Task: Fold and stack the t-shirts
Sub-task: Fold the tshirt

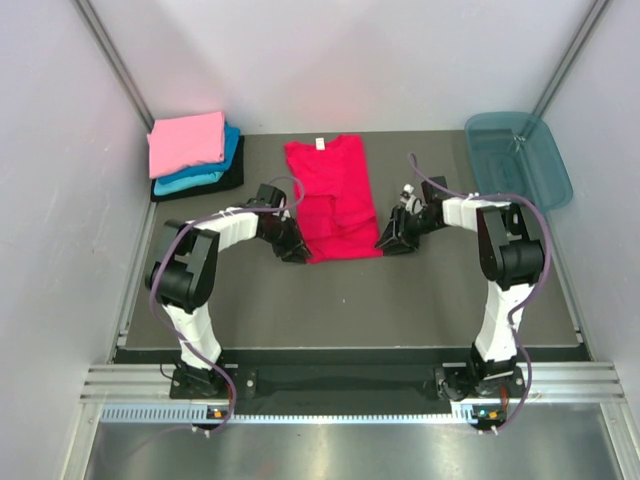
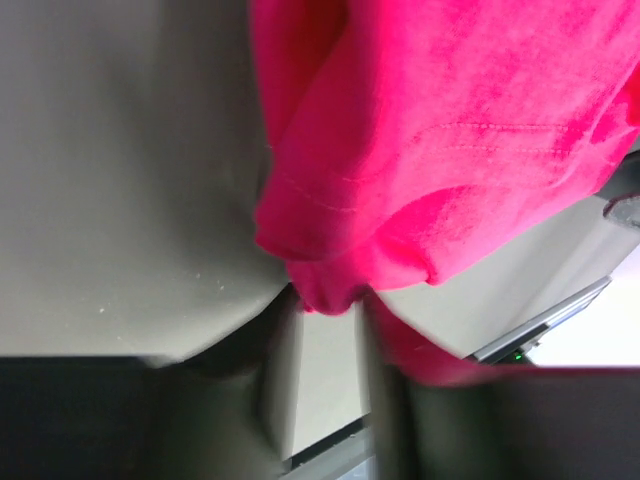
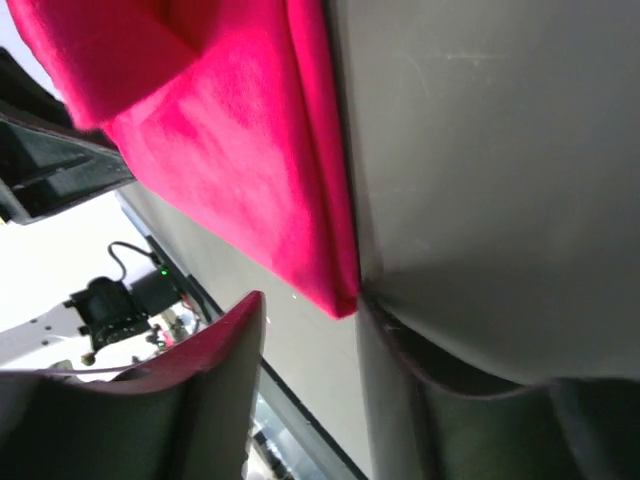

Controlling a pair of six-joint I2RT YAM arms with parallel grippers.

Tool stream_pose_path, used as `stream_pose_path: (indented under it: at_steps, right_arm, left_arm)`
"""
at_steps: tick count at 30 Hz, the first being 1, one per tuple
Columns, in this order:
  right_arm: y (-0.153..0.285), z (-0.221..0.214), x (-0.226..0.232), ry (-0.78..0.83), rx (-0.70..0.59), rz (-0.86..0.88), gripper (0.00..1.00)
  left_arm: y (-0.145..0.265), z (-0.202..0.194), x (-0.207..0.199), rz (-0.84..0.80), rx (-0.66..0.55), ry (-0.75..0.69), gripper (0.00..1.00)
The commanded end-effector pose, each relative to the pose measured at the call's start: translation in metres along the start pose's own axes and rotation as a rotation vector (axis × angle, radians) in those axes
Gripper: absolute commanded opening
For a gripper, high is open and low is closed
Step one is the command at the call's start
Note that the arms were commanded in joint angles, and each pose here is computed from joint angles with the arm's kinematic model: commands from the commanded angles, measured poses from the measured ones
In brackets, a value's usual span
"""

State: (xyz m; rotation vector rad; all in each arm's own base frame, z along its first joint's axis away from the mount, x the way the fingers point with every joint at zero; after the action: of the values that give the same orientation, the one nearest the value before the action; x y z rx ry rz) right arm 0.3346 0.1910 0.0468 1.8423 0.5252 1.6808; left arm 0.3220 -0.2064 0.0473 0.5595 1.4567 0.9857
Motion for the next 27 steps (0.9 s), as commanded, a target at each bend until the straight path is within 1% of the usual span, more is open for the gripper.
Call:
stream_pose_path:
  at_steps: [1, 3, 4, 5, 6, 7, 10, 13, 18, 23, 24, 25, 26, 27]
  right_arm:
    - [-0.008, 0.011, 0.014, 0.032, -0.014, 0.048, 0.4]
    - [-0.01, 0.01, 0.014, 0.018, -0.003, 0.057, 0.35]
    - [-0.011, 0.009, 0.013, 0.015, 0.0, 0.056, 0.26]
    - [-0.011, 0.008, 0.013, 0.014, 0.002, 0.058, 0.22]
    - [-0.01, 0.009, 0.013, 0.015, 0.001, 0.057, 0.19]
    - [-0.01, 0.006, 0.013, 0.016, 0.008, 0.054, 0.12]
    - [-0.003, 0.009, 0.013, 0.032, -0.006, 0.057, 0.05]
    - [0.002, 0.013, 0.01, 0.025, -0.019, 0.061, 0.02]
    - [0.008, 0.018, 0.008, 0.026, -0.037, 0.061, 0.01]
    - [0.01, 0.018, 0.007, 0.028, -0.037, 0.055, 0.0]
    - [0.01, 0.017, 0.007, 0.024, -0.035, 0.054, 0.01]
    - [0.01, 0.017, 0.007, 0.029, -0.038, 0.055, 0.01]
    - [0.01, 0.017, 0.008, 0.031, -0.038, 0.056, 0.01]
    - [0.011, 0.017, 0.008, 0.029, -0.041, 0.057, 0.02]
  left_arm:
    - [-0.001, 0.012, -0.018, -0.06, -0.031, -0.034, 0.3]
    - [-0.001, 0.012, -0.018, -0.059, -0.028, -0.037, 0.2]
    - [0.0, 0.011, -0.018, -0.061, -0.027, -0.045, 0.15]
    - [0.001, 0.012, -0.018, -0.058, -0.03, -0.05, 0.08]
    - [0.002, 0.01, -0.016, -0.045, -0.024, -0.05, 0.0]
    - [0.004, 0.011, -0.016, -0.041, -0.026, -0.062, 0.0]
    - [0.014, 0.005, -0.014, -0.031, 0.001, -0.087, 0.0]
    - [0.025, 0.005, -0.008, -0.013, 0.005, -0.127, 0.0]
    - [0.037, 0.011, 0.009, 0.049, -0.015, -0.145, 0.0]
    - [0.038, 0.008, 0.014, 0.062, -0.009, -0.157, 0.0]
    - [0.038, 0.009, 0.014, 0.06, -0.014, -0.148, 0.02]
    - [0.037, 0.009, 0.013, 0.057, -0.015, -0.137, 0.08]
    - [0.036, 0.009, 0.012, 0.049, -0.015, -0.135, 0.2]
    - [0.037, 0.01, 0.01, 0.044, -0.018, -0.133, 0.3]
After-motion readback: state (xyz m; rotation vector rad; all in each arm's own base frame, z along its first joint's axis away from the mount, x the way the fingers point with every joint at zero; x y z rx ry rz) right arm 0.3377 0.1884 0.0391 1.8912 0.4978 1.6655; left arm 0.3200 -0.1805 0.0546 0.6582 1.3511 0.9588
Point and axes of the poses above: each gripper's point midway between its finger pads, its own y axis back along the fingers, its own x axis along the line the jaws close on, z = x × y, the point moved 2 cm from there along y, back along the fingers, and after that the axes turned 4 degrees about -y, right-handed, at the moved point
